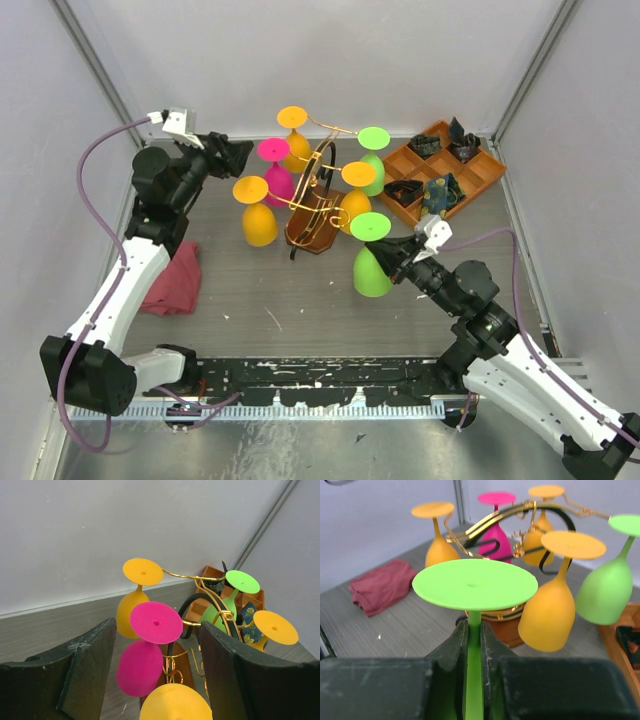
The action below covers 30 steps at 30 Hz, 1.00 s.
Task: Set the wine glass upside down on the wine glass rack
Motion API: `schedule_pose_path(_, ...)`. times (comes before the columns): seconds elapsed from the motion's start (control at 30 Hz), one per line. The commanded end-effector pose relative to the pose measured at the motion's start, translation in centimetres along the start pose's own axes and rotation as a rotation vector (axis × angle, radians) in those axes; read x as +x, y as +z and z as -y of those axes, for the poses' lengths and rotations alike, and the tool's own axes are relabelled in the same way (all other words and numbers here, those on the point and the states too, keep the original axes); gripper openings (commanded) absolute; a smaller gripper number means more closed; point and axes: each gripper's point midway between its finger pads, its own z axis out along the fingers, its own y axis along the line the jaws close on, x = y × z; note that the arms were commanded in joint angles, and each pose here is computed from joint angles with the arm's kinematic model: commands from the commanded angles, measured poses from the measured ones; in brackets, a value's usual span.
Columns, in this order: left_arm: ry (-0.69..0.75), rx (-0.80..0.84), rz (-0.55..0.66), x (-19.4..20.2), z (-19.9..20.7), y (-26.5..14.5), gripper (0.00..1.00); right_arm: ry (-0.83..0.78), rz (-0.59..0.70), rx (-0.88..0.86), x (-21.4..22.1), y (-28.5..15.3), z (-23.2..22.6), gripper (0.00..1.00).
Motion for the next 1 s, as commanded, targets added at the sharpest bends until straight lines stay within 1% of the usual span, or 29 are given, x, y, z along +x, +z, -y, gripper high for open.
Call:
schedule_pose_path(0.0, 0.003, -0.011, 0.045, -0.7, -0.2, -0.3, 0.74, -0.024, 0.191, -0.05, -4.3, 0.0, -1.0, 0.01)
schedule_pose_path(0.27, 0.003, -0.04, 0.056, -0.2, -0.9, -0.5, 0.73, -0.028, 0.176, -0.094, -2.9, 1.9, -1.8, 0.01)
schedule_pose_path(0.5, 0.022, -0.055, 0.044, 0.0, -1.2, -0.5, 0.73, -0.017, 0.208, -0.108, -2.8, 3.4, -2.8, 0.01)
schedule_pose_path(0.8, 0.031, -0.075, 0.039, 0.6, -1.7, -0.6, 0.74, -0.025, 0.211, -0.085, -1.3, 5.1, -3.4, 0.01)
schedule_pose_path(0.97, 0.034, -0.096, 0.045, 0.8, -2.2, -0.6, 0.74, -0.009, 0.263, -0.019, -2.0, 5.4, -2.4, 0.01)
